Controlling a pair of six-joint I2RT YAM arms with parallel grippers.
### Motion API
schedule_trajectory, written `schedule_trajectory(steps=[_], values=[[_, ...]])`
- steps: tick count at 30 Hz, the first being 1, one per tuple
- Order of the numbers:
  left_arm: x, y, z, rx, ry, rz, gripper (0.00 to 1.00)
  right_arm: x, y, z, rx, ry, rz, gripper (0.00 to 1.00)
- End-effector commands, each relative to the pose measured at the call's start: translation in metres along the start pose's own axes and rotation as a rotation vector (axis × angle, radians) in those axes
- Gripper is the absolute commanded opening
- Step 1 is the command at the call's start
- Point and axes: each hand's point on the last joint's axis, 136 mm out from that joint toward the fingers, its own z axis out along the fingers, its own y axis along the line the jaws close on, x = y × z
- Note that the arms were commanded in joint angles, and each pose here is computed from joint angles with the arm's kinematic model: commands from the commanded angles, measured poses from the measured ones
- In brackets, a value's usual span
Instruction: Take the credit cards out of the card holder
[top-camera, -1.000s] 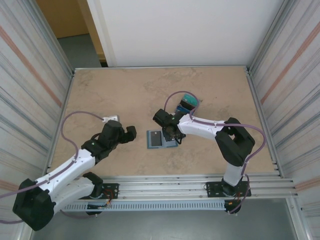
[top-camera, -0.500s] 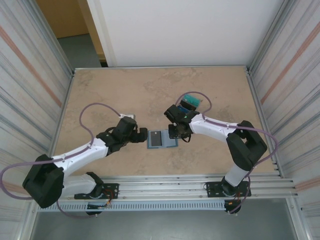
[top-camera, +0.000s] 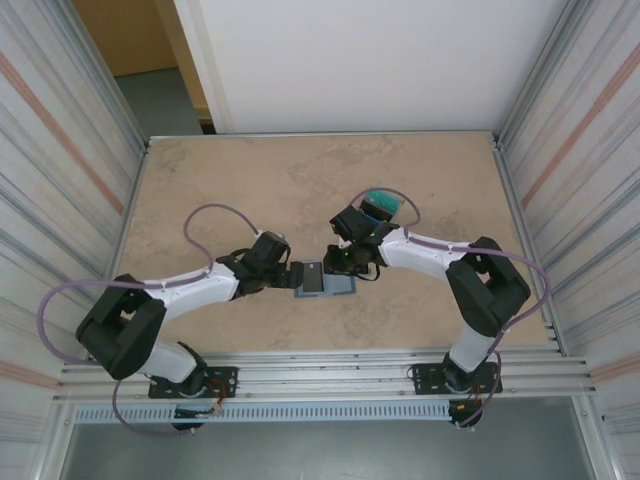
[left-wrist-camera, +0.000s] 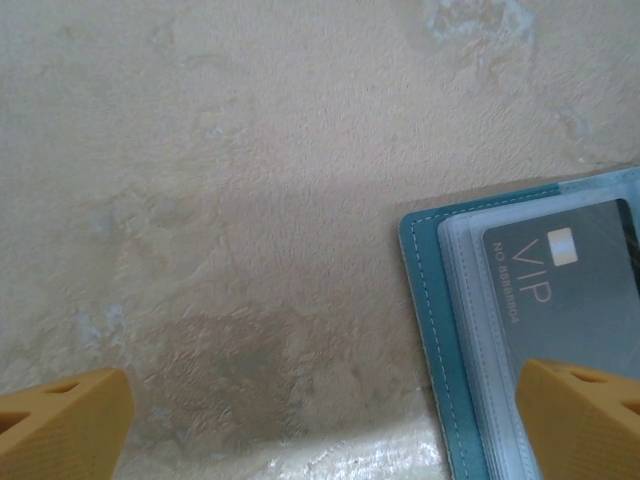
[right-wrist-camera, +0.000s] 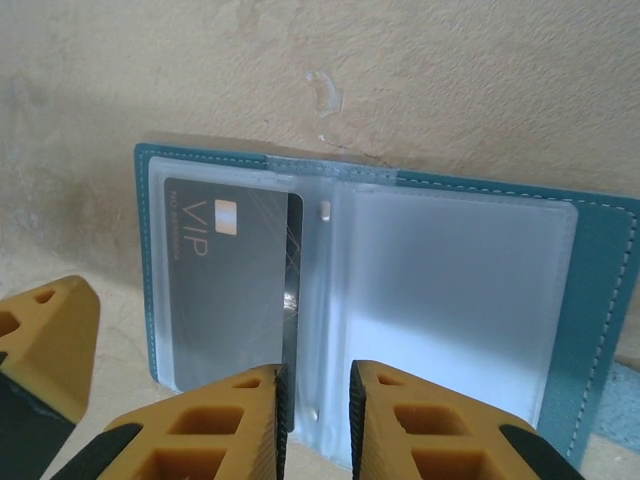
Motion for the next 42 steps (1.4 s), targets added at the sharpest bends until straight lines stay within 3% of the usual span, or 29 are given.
schedule_trajectory(steps=[1, 30, 42], values=[[-0.007, -0.012, 0.003, 0.023, -0.004, 0.037, 0.99, 0.002, 0.007, 0.007, -0.014, 0.018, 0.012, 0.23], [0.013, -0.005, 0.018, -0.028, 0.073, 0.074, 0.99, 0.007, 0.022, 0.028, -0.054, 0.073, 0.007, 0.22], [0.014, -0.005, 0.017, -0.033, 0.075, 0.079, 0.99, 0.014, 0.011, 0.036, -0.039, 0.095, 0.049, 0.24]])
